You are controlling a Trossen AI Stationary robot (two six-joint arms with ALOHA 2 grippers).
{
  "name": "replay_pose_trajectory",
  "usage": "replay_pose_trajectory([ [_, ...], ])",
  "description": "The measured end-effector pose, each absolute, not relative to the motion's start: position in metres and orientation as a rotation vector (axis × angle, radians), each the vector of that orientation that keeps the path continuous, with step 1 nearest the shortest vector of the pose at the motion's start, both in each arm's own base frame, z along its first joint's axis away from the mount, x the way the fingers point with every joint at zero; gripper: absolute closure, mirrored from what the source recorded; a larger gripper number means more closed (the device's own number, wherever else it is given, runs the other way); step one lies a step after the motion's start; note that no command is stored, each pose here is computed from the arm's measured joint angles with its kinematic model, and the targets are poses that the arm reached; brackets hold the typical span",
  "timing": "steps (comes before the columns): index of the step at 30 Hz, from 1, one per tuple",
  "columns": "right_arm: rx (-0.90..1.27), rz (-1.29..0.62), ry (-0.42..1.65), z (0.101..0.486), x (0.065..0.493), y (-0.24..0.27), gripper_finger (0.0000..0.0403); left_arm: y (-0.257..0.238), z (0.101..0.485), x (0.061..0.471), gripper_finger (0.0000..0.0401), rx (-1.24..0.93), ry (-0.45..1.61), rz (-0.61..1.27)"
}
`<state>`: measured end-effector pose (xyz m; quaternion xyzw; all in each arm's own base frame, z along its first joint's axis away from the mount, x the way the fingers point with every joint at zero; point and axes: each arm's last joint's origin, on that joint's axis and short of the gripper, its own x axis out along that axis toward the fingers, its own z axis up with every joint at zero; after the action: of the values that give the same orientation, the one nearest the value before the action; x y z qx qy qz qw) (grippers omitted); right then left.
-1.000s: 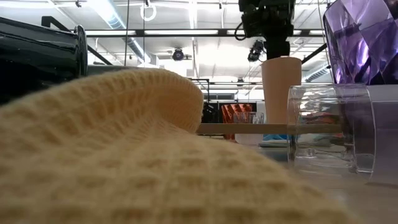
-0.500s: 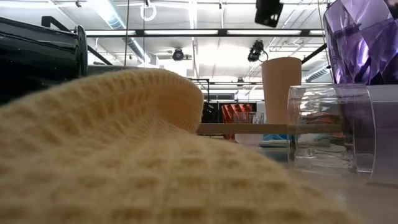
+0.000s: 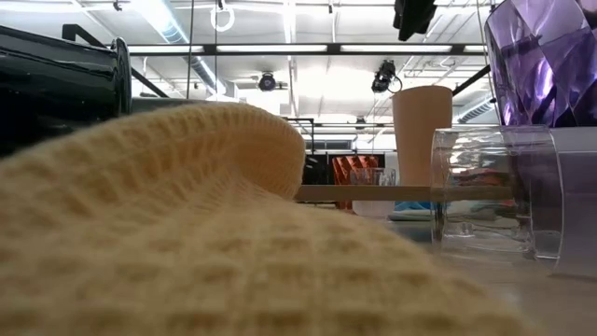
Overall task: Stack small to large cups/mugs on shelf
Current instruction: Put the orange cup on the shelf
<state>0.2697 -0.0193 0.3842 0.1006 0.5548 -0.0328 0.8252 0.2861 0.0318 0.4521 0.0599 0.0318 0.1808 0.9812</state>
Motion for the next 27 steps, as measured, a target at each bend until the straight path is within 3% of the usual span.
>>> replay_pose_trajectory([
  [27,0.231,-0.125,1.112,0.392,0.264,-0.031,0.0328,0.032,0.452,0.286,0.0349,0.119,0.063,0.363],
])
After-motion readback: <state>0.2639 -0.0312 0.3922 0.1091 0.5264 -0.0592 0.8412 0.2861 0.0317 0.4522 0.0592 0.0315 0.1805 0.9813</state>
